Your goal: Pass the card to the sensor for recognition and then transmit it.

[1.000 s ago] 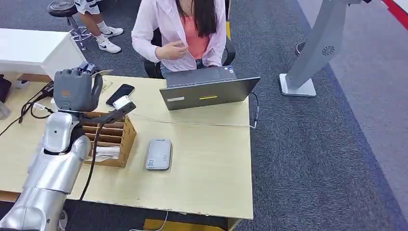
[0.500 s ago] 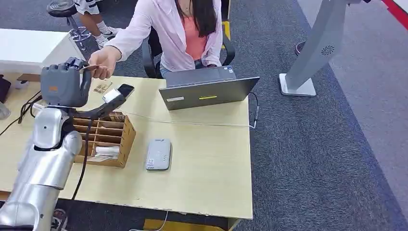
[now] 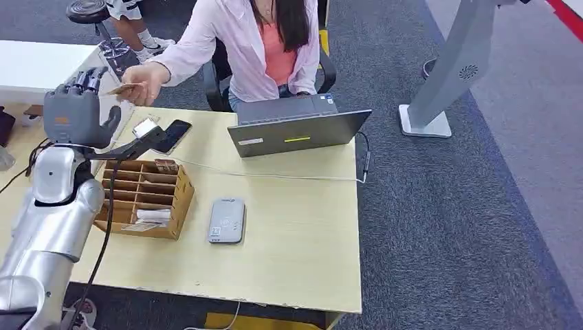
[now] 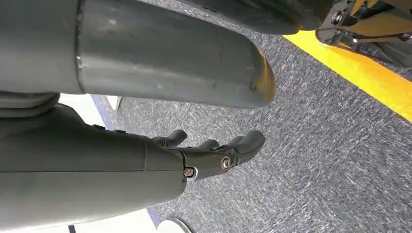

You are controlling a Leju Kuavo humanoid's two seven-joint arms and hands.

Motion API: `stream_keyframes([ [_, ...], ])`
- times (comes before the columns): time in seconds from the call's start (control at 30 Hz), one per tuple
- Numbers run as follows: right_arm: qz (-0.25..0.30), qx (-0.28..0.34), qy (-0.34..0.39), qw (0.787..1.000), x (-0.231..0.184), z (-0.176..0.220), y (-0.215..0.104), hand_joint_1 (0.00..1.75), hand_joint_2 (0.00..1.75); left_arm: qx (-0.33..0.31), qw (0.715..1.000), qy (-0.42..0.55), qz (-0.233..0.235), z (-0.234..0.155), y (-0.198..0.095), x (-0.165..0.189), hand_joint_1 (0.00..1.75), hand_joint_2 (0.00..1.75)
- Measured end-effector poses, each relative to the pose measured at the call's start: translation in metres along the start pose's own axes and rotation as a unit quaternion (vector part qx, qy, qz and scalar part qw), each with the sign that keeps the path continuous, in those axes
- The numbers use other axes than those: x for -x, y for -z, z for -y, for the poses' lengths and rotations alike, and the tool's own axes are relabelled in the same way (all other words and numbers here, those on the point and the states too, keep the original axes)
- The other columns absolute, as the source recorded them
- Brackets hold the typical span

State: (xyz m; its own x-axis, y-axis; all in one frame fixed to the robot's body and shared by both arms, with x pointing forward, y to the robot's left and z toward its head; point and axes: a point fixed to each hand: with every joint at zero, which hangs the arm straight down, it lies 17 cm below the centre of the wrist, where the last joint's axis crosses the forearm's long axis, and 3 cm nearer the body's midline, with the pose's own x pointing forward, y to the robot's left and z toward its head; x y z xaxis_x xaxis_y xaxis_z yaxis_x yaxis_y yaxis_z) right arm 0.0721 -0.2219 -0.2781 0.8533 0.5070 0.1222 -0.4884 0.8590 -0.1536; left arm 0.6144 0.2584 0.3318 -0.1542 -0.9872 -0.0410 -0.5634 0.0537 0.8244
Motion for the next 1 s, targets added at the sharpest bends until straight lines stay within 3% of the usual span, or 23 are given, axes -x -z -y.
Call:
stream_keyframes([
  [0.7, 0.000, 0.004, 0.007, 1.000, -0.001, 0.002, 0.000, 0.00, 0.00, 0.003, 1.000, -0.015, 0.017, 0.009, -0.024, -0.018, 0.00, 1.75],
  [1.0, -0.011, 0.012, 0.051, 0.999, 0.004, 0.004, 0.001, 0.00, 0.00, 0.068, 0.995, -0.065, 0.034, 0.032, -0.097, -0.069, 0.00, 1.75],
])
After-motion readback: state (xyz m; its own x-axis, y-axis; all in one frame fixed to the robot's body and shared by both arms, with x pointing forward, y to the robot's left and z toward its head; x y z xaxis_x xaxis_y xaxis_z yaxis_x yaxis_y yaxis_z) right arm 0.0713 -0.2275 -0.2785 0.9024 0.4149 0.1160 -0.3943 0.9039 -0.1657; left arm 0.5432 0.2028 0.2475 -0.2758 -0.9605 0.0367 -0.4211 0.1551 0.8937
